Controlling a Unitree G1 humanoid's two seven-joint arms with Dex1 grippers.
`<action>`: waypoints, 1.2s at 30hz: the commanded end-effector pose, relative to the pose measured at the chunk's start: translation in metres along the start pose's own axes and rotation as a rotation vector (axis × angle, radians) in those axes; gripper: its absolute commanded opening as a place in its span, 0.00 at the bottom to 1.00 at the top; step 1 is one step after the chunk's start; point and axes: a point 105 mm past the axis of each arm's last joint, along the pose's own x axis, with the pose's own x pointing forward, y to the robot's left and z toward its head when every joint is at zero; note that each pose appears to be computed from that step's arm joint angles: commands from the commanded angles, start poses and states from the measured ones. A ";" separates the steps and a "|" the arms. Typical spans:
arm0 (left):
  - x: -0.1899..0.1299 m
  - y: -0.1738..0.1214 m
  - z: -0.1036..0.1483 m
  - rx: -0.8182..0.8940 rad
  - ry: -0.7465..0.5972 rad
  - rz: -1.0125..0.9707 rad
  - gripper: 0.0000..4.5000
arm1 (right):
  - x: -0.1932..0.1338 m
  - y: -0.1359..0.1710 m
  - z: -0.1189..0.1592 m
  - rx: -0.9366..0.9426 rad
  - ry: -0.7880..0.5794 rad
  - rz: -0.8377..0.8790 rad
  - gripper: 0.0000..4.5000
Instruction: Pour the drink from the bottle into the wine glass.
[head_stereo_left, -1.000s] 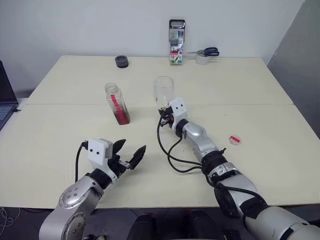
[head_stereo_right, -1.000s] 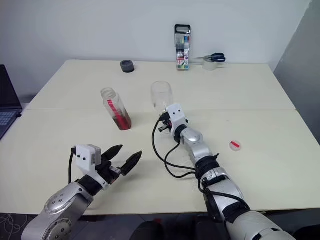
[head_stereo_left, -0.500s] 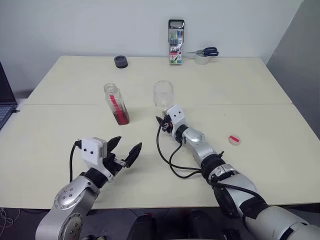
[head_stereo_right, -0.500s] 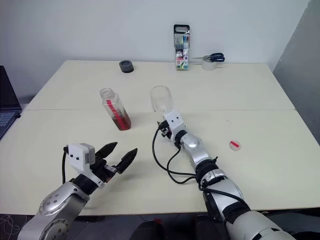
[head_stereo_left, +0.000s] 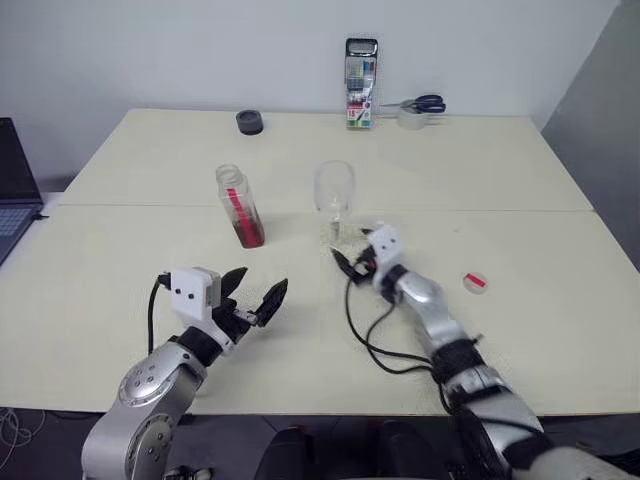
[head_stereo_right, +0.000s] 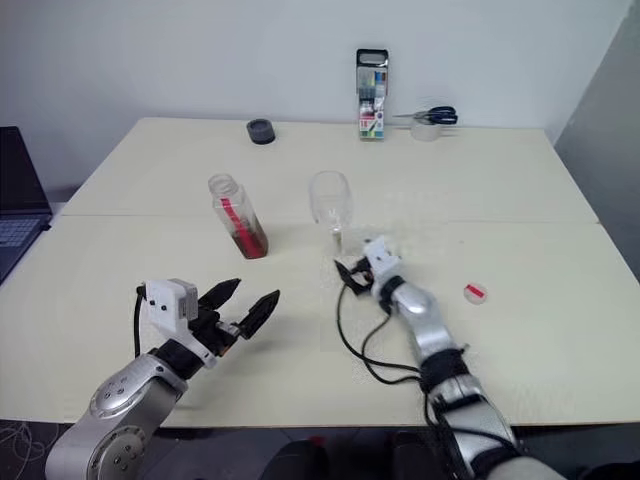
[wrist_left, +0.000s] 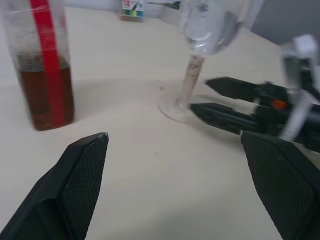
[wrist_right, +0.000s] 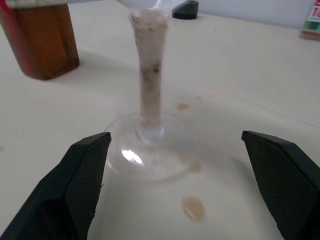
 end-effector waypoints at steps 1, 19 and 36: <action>0.005 0.015 0.008 0.037 -0.050 0.092 1.00 | -0.034 -0.001 0.039 -0.028 -0.053 0.062 0.99; 0.038 0.054 0.036 0.070 -0.191 0.343 1.00 | -0.108 0.038 0.142 -0.004 -0.059 0.464 0.99; 0.065 0.076 0.050 0.121 -0.240 0.345 1.00 | -0.106 0.038 0.152 0.008 -0.070 0.461 0.99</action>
